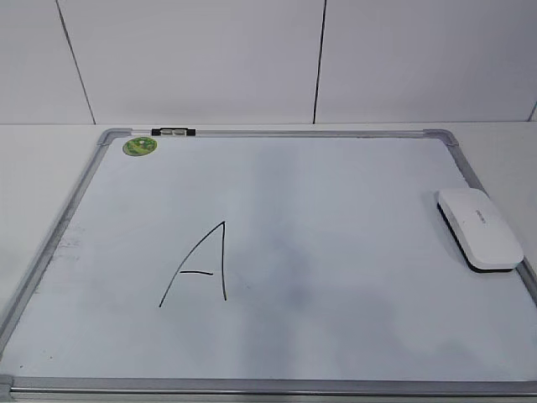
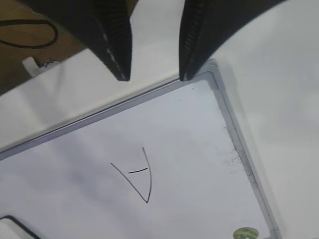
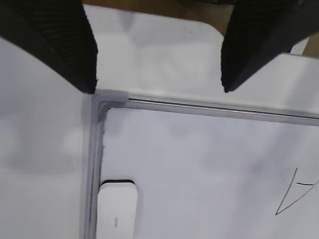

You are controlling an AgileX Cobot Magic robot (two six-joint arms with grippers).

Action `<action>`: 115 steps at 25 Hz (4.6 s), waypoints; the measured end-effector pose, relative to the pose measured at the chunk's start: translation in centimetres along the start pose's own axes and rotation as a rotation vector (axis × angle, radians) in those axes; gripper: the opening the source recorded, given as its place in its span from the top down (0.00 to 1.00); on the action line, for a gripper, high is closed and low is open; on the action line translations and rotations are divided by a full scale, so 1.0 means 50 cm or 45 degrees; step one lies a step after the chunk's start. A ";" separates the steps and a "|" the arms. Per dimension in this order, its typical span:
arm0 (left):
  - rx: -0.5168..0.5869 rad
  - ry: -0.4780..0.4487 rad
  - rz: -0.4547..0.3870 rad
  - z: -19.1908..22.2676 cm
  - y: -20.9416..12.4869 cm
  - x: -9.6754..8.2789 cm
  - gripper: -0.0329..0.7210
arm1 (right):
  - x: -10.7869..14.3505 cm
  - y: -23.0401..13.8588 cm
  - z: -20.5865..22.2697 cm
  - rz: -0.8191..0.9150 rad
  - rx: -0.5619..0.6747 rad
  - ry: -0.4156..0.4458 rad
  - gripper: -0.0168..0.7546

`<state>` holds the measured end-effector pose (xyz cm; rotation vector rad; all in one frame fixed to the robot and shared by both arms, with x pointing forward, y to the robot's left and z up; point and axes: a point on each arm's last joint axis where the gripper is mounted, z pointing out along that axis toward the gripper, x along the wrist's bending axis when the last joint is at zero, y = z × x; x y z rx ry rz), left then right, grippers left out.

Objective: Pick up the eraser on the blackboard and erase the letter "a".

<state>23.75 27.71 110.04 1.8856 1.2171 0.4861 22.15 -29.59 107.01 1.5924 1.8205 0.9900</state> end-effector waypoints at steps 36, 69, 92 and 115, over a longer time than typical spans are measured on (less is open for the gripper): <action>0.007 0.141 0.023 0.068 -0.068 0.035 0.64 | -0.031 -0.028 0.041 -0.088 -0.086 -0.186 0.23; -0.169 0.242 0.005 0.037 -0.091 0.024 0.64 | -0.031 -0.034 0.035 -0.058 -0.125 -0.251 0.23; -0.179 0.413 -0.106 0.041 -0.088 0.024 0.64 | -0.029 -0.034 0.034 0.014 -0.126 -0.356 0.23; -0.179 0.413 -0.106 0.041 -0.088 0.024 0.64 | -0.029 -0.034 0.034 0.014 -0.126 -0.356 0.23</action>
